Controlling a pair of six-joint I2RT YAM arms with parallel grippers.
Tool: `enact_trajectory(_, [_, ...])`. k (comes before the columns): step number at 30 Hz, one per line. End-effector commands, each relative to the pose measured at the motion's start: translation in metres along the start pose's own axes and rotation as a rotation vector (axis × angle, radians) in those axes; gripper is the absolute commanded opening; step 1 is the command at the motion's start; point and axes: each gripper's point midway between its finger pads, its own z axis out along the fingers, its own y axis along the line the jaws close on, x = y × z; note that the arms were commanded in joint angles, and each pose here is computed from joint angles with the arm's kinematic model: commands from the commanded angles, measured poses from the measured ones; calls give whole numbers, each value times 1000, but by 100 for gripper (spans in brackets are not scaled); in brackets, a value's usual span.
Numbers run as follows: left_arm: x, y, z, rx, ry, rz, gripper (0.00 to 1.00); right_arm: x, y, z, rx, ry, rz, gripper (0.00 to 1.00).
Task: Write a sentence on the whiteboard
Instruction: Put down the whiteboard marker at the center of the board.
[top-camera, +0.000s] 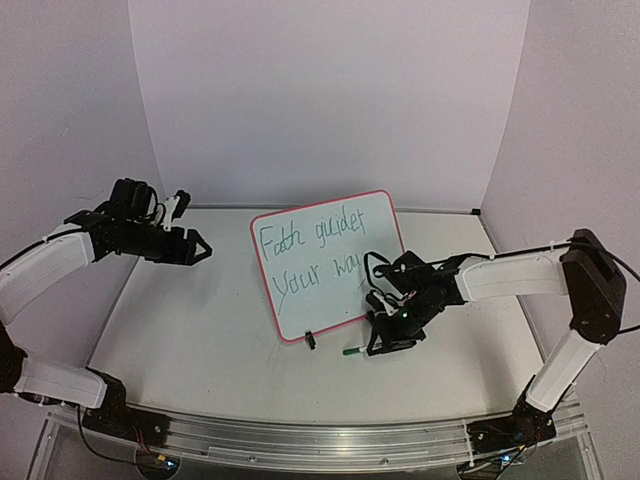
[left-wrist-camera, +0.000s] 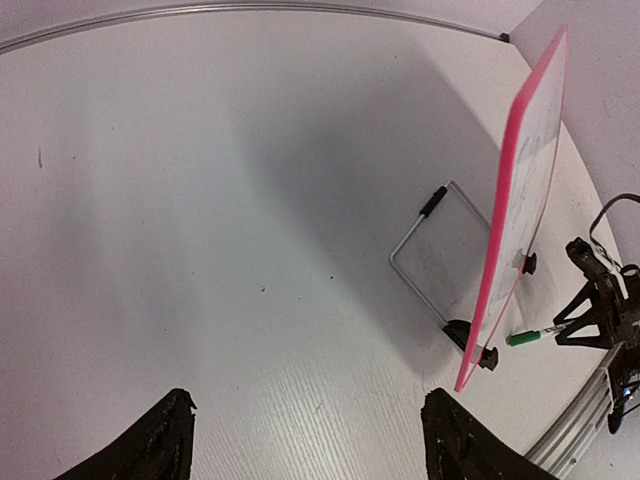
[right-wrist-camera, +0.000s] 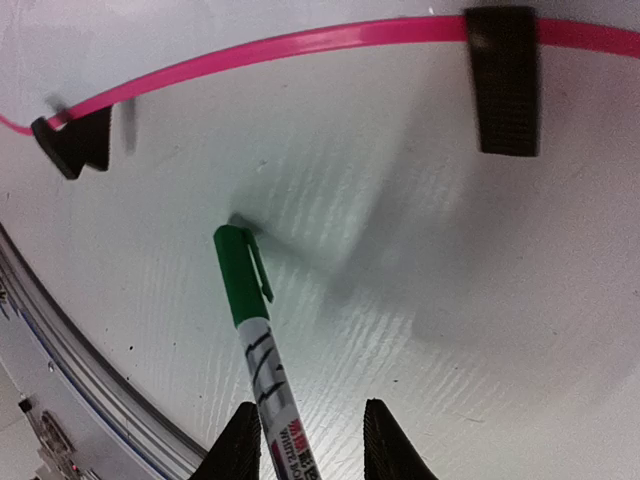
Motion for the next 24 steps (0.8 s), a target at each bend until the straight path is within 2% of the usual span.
enact_trajectory(1, [-10, 15, -15, -46, -59, -36, 79, -6, -35, -11, 160, -48, 48, 54])
enact_trajectory(5, [-10, 27, -17, -79, -69, -67, 81, -8, -46, -25, 199, -79, 59, 76])
enact_trajectory(12, [-11, 62, -30, -200, -111, -155, 88, -20, -75, -64, 302, -181, 87, 98])
enact_trajectory(18, [-13, 95, -51, -332, -167, -216, 97, -45, -115, -128, 402, -386, 166, 98])
enact_trajectory(24, [-23, 112, -92, -507, -284, -184, 100, -65, -145, -224, 484, -734, 230, 98])
